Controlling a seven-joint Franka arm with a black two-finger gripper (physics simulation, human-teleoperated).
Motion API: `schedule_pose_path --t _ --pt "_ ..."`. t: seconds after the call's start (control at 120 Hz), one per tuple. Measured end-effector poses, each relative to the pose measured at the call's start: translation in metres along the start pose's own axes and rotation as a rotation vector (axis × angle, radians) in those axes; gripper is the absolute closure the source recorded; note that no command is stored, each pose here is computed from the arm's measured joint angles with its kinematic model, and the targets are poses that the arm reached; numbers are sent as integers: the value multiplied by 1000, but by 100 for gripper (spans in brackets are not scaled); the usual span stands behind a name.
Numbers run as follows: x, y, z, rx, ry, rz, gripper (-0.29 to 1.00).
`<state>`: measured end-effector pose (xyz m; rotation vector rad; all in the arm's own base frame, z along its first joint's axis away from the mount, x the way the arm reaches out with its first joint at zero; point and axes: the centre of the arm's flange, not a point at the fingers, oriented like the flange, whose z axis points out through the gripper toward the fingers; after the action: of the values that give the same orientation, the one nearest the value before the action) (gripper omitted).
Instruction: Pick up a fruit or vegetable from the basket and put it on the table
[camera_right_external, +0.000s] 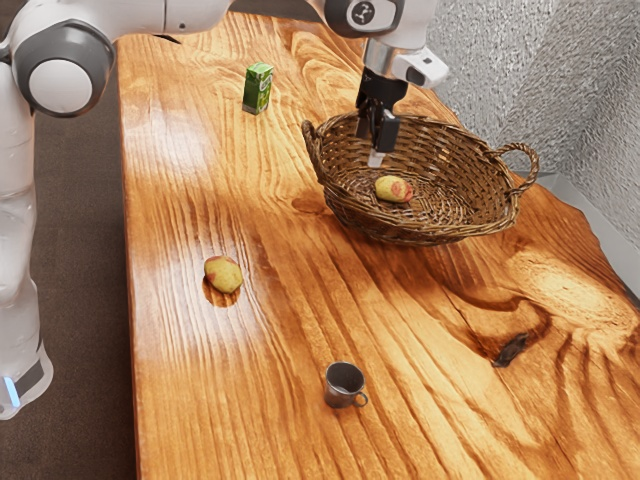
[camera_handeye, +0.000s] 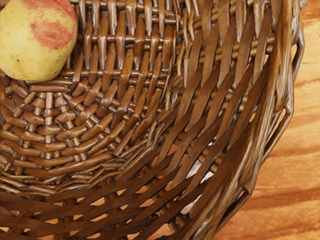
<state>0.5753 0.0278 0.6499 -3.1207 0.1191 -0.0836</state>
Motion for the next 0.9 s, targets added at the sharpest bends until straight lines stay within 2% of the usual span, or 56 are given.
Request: schedule_pose_path --t 0.4,0.833,0.9 --pt "-1 1 -2 -1 3 15 0" --pt "1 0 -1 -2 -10 -52 0" --pt "2 -4 -16 8 18 -70 0"
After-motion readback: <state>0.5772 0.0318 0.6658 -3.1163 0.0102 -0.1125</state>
